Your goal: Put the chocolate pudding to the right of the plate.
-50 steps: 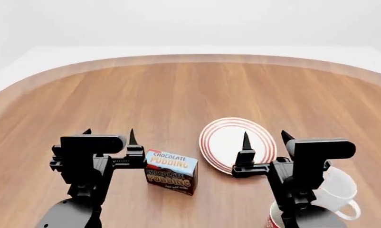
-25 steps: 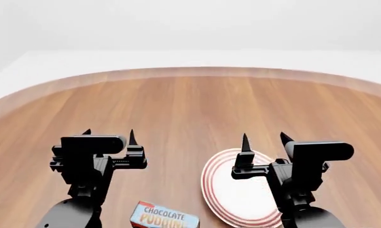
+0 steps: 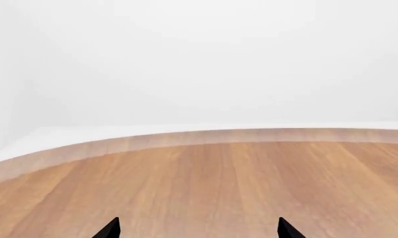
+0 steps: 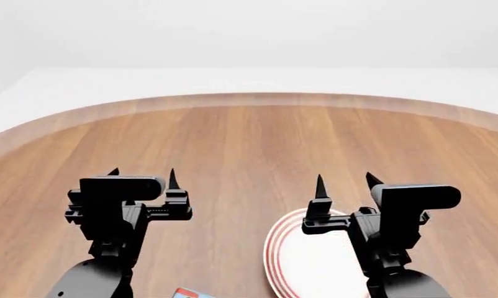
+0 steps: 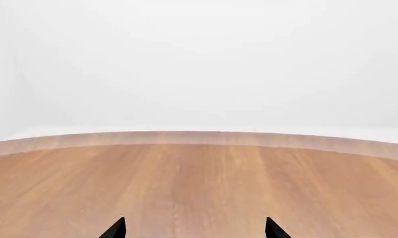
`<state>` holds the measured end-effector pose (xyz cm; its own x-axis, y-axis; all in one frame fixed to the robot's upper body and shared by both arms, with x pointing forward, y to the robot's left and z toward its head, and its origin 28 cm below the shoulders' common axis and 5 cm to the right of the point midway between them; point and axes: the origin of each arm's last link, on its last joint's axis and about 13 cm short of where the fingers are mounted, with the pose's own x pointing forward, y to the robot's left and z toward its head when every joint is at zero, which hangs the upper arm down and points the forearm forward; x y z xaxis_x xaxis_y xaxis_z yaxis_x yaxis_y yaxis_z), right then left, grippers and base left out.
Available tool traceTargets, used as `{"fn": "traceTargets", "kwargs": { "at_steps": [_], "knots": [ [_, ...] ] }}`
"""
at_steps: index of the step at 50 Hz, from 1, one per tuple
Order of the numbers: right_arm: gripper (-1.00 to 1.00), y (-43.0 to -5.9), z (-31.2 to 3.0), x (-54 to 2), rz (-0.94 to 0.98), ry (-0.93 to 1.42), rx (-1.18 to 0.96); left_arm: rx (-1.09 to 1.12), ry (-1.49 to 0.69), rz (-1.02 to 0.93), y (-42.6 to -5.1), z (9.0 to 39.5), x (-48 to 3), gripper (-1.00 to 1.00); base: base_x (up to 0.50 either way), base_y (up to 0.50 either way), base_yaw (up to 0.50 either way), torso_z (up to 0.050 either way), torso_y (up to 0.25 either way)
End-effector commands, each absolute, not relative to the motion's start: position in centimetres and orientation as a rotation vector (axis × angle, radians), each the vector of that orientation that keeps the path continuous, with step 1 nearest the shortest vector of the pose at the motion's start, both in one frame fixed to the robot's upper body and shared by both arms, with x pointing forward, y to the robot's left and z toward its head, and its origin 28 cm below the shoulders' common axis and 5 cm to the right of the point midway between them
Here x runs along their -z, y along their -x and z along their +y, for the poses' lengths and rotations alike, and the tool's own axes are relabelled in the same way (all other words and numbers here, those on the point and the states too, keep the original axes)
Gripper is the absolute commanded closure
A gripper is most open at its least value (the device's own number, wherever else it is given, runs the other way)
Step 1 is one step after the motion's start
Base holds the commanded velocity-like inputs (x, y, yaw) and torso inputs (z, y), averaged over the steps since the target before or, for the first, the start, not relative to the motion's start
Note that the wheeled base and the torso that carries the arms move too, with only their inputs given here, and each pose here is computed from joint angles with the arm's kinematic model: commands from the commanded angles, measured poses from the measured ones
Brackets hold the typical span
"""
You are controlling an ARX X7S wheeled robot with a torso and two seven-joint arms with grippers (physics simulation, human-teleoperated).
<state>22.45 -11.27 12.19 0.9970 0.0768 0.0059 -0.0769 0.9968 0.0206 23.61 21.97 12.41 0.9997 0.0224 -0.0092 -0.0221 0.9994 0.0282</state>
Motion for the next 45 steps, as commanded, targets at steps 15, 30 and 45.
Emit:
{"fn": "traceTargets", "kwargs": {
  "at_steps": [15,30,45],
  "knots": [
    [-1.00,-22.4,-11.1,-12.8,0.018,0.001,-0.095,-0.022,-0.030,0.017,-23.6,22.0,-12.2,-1.00,-0.15,0.00,0.00,0.000,0.000],
    [-1.00,-20.0,-12.3,-17.6,0.162,0.170,-0.219,-0.031,-0.037,0.012,-23.8,22.1,-12.2,-1.00,0.00,0.00,0.00,0.000,0.000],
    [-1.00,-19.8,-12.2,-18.0,0.392,0.304,-0.455,-0.039,-0.041,0.015,-23.9,22.2,-12.0,-1.00,0.00,0.00,0.00,0.000,0.000]
  ]
}}
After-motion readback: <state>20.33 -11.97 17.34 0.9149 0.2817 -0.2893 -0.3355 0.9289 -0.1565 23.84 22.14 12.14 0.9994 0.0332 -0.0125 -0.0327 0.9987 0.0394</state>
